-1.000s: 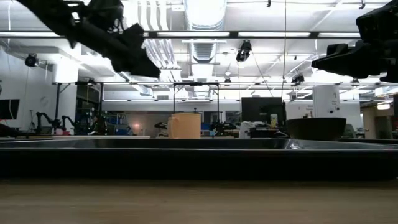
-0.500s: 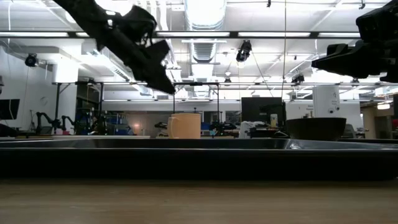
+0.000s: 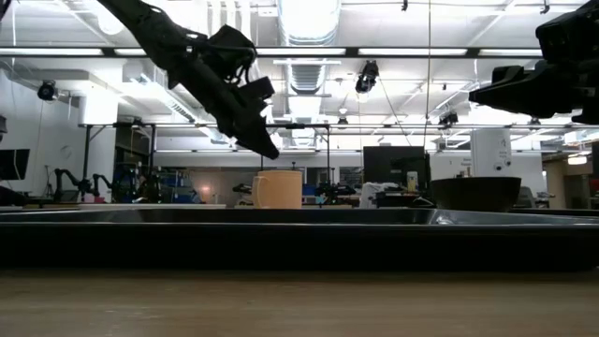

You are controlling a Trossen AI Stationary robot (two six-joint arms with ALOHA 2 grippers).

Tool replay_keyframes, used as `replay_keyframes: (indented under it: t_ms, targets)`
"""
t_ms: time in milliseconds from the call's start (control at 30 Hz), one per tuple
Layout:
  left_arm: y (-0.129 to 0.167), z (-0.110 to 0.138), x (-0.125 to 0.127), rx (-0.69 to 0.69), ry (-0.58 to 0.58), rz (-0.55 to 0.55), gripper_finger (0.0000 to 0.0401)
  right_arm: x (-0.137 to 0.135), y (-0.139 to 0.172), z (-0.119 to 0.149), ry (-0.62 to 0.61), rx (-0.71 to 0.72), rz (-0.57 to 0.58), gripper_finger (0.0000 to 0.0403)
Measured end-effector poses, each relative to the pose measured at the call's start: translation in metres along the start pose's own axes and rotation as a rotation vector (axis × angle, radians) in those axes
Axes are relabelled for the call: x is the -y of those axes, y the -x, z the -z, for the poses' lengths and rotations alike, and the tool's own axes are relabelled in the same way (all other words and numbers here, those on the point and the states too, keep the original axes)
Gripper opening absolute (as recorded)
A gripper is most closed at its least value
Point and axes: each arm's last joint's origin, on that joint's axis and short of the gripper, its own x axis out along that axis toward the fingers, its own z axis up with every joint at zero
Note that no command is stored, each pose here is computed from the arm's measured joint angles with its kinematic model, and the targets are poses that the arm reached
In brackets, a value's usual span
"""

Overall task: Set up tray
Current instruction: Put the orange mug on the black serving tray

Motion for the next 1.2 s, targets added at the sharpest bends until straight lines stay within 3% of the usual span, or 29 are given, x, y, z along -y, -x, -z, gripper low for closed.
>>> replay_keyframes:
  t_ms: [767, 1200]
  targets:
    - [-0.013, 0.003, 0.0, 0.006, 0.009, -0.002, 0.0099, 0.0, 0.0, 0.0, 0.0, 0.0, 0.0, 0.0068]
    - [-0.04, 0.011, 0.002, -0.062, 0.01, 0.006, 0.0099, 0.0, 0.0, 0.0, 0.0, 0.0, 0.0, 0.0068]
